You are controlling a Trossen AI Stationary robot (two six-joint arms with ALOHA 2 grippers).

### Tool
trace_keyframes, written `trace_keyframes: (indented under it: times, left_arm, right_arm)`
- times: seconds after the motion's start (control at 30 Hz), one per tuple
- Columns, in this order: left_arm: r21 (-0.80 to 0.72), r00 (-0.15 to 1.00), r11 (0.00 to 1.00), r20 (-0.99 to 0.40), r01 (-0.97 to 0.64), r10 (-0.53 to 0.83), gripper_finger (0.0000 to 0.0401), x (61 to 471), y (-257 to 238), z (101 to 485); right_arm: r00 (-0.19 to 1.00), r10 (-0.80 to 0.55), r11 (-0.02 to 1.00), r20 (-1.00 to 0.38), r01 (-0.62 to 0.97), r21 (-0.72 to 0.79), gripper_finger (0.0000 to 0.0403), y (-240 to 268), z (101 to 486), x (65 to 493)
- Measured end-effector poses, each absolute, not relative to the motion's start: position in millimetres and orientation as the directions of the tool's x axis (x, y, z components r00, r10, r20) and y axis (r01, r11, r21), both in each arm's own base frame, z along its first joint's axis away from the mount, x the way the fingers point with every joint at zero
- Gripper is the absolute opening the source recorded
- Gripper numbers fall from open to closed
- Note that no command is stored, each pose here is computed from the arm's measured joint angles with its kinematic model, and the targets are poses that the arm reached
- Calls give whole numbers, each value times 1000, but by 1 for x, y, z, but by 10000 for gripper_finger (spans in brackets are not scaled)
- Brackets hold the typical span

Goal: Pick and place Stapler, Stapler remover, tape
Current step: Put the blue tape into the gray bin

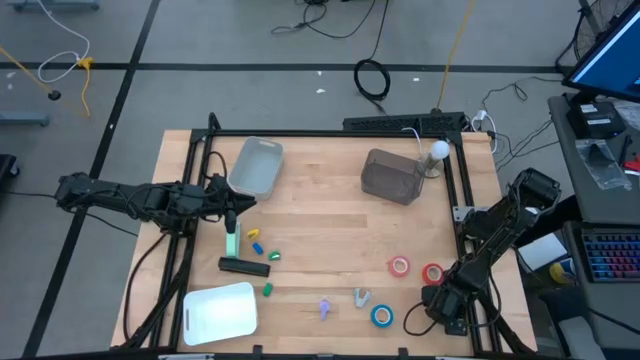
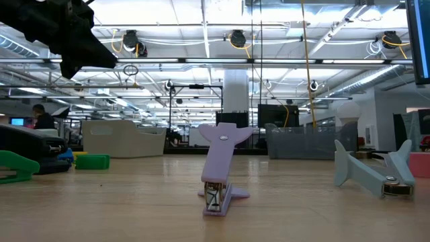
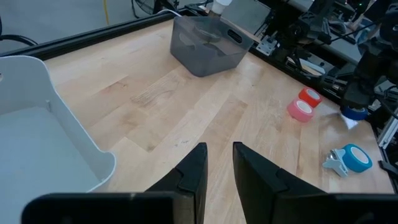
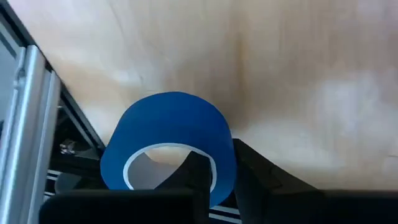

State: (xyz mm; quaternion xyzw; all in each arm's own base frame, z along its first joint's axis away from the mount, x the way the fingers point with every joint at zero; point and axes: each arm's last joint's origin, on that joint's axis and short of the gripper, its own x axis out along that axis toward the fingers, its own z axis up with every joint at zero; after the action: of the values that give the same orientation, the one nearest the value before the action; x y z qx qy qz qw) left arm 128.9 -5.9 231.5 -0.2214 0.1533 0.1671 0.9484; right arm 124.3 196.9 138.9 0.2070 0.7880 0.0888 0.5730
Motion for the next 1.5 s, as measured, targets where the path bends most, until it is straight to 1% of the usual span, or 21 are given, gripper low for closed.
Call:
trace_keyframes:
  times: [0.13, 0.2, 0.27, 0.37, 0.5, 0.67, 0.77, 0.87, 0.97, 1.23, 1.33, 1.5]
  left_arm:
    - [-370, 898, 846, -362, -384, 249, 79, 129, -6, 232]
    - [-371, 899, 846, -360, -383, 249, 79, 129, -6, 232]
    - [-373, 900, 846, -357, -381, 249, 79, 129, -6, 232]
    - [-373, 900, 846, -357, -381, 249, 79, 129, -6, 232]
    - [-400, 903, 833, -350, -384, 248, 79, 130, -6, 233]
    - [-467, 928, 810, -281, -355, 245, 79, 132, -6, 240]
    - [-494, 949, 813, -208, -310, 236, 79, 134, -7, 247]
    - [-500, 968, 829, -137, -251, 211, 79, 138, -8, 254]
    - [-492, 980, 848, -72, -196, 184, 79, 145, -10, 260]
    - [-418, 997, 907, 24, -54, 70, 79, 180, -17, 259]
    - [-377, 998, 926, 60, -7, 32, 79, 194, -20, 256]
    - [-295, 988, 953, 152, 64, -19, 79, 214, -25, 252]
  right_arm:
    - [-239, 489, 867, -839, 234, 439, 32, 200, 144, 127]
    - [-206, 519, 848, -830, 247, 468, 32, 200, 149, 130]
    - [-147, 544, 828, -826, 251, 501, 33, 198, 155, 135]
    - [-21, 573, 793, -820, 266, 547, 32, 194, 166, 143]
    - [198, 578, 744, -792, 271, 611, 33, 183, 183, 159]
    - [449, 495, 721, -743, 264, 640, 33, 160, 201, 178]
    - [568, 429, 725, -703, 248, 643, 33, 146, 211, 187]
    - [663, 364, 745, -654, 214, 632, 33, 133, 219, 197]
    - [733, 309, 768, -606, 184, 614, 33, 120, 225, 207]
    - [872, 247, 817, -423, 47, 575, 33, 93, 242, 232]
    - [906, 232, 825, -354, 10, 565, 33, 87, 249, 238]
    - [935, 204, 820, -289, -2, 572, 33, 78, 255, 243]
